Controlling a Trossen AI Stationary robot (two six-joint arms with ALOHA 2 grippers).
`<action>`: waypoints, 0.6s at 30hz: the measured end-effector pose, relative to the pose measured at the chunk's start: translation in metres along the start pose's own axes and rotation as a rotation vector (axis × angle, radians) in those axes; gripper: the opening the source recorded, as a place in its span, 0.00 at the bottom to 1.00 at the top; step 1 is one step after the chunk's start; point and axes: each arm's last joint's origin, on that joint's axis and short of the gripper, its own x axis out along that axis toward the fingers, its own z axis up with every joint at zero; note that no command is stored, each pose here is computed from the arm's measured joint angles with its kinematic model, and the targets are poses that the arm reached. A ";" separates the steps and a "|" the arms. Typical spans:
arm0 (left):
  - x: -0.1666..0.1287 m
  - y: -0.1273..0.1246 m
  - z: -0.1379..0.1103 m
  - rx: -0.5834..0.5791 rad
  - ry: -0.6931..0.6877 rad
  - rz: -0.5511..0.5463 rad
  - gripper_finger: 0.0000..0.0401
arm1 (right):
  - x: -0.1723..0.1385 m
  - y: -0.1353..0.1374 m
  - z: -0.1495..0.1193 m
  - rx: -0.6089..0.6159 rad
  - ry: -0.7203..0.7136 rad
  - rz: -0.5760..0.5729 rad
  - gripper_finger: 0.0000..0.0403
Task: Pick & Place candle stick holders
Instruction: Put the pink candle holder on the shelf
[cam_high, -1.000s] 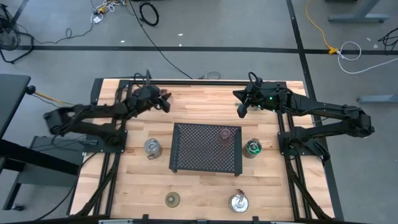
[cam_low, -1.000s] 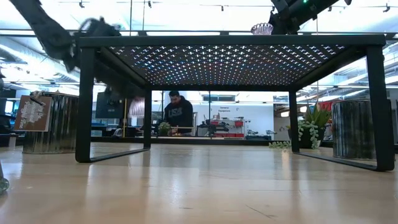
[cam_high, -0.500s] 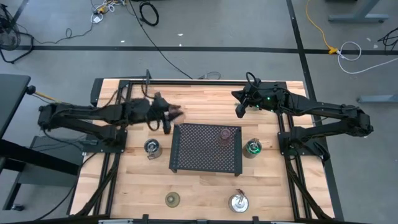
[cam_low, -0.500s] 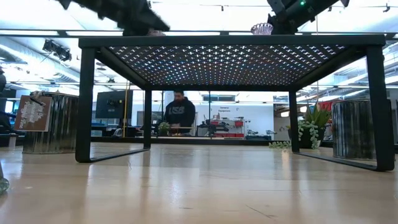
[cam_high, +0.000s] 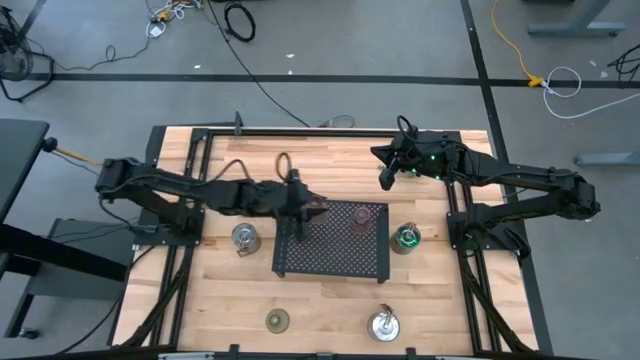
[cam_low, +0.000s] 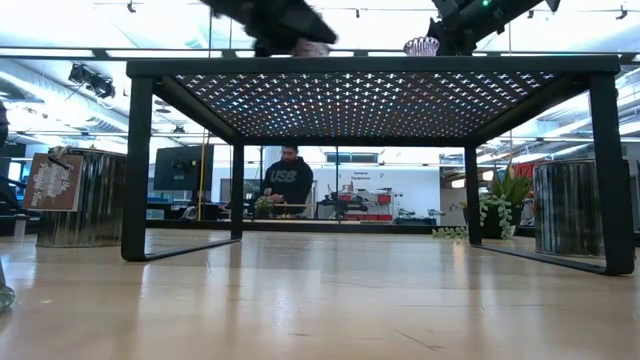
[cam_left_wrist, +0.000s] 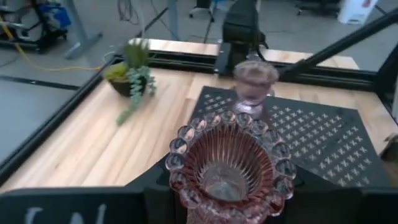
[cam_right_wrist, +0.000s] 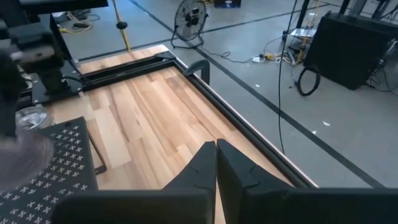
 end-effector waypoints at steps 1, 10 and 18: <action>0.004 -0.003 0.001 0.007 0.012 -0.013 0.32 | 0.000 0.000 0.000 0.000 0.000 0.000 0.03; 0.040 -0.017 0.002 0.031 0.083 -0.029 0.32 | 0.000 0.000 -0.001 -0.008 0.006 -0.001 0.03; 0.049 -0.021 0.004 0.027 0.087 -0.070 0.32 | 0.000 0.000 -0.001 -0.024 0.013 -0.002 0.03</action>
